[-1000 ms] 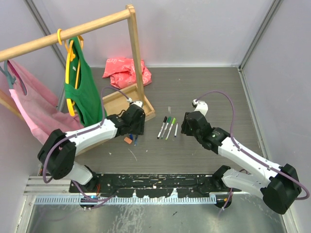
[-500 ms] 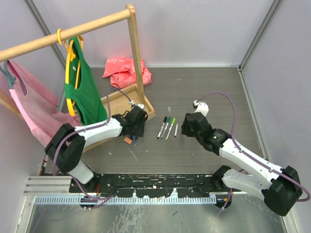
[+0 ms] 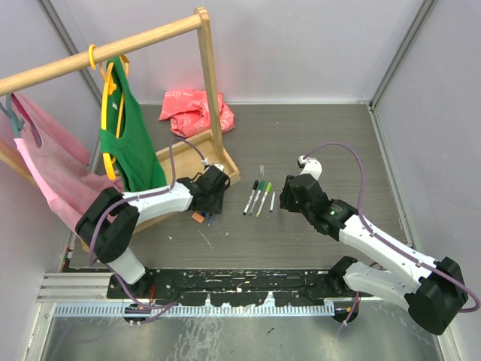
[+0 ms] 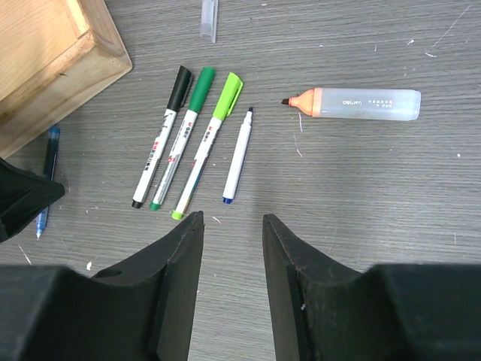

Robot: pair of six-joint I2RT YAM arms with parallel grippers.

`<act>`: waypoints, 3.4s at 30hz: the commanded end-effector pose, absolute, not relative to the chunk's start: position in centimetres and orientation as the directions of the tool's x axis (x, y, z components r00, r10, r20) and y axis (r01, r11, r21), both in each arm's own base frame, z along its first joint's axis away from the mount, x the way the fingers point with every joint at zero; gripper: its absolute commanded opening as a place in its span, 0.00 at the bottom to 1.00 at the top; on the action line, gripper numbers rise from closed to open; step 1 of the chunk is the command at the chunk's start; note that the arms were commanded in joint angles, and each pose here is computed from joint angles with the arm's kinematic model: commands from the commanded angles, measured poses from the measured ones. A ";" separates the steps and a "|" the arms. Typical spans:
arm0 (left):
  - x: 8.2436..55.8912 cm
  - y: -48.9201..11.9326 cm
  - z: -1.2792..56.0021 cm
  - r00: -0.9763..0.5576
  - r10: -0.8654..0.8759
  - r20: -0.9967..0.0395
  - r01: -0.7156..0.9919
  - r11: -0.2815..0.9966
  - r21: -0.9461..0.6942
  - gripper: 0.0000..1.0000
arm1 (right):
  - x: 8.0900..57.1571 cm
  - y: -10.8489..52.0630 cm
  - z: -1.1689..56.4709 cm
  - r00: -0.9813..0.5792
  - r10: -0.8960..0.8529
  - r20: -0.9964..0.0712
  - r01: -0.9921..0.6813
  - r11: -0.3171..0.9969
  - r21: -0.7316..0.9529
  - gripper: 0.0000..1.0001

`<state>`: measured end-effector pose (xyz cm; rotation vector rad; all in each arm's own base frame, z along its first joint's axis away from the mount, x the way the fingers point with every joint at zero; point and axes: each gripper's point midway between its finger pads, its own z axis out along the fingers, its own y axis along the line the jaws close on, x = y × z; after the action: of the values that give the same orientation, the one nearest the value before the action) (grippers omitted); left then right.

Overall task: Insert the pens into the pen caps
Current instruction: Pick up the pen from the center of the board.

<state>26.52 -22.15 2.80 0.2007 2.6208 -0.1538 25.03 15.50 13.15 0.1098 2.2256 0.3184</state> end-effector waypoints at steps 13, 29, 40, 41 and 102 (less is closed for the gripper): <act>27.3 -22.4 1.6 -0.860 0.091 -0.502 0.146 0.987 -0.071 0.31 | 25.8 16.1 14.7 -0.589 0.220 -0.778 -0.048 0.951 0.305 0.43; 26.9 -24.3 5.1 -0.807 0.084 -0.584 0.251 0.945 -0.211 0.12 | 26.0 16.3 14.9 -0.583 0.250 -0.773 -0.035 0.943 0.331 0.43; 25.7 -26.5 14.2 -0.697 0.000 -0.717 0.400 0.831 -0.388 0.09 | 26.0 17.3 16.6 -0.548 0.277 -0.789 -0.095 0.917 0.388 0.43; 25.6 -26.8 15.5 -0.680 -0.020 -0.733 0.414 0.814 -0.407 0.09 | 26.0 17.5 17.0 -0.541 0.281 -0.793 -0.114 0.909 0.400 0.43; 23.2 -30.1 29.7 -0.572 -0.310 -0.760 0.594 0.482 -0.644 0.00 | 22.4 31.6 28.7 -0.542 0.482 -0.688 -0.535 0.433 0.725 0.20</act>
<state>23.76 -29.67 28.01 0.2117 1.8753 -1.1699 21.54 31.64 24.64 -0.0849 1.8232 1.2752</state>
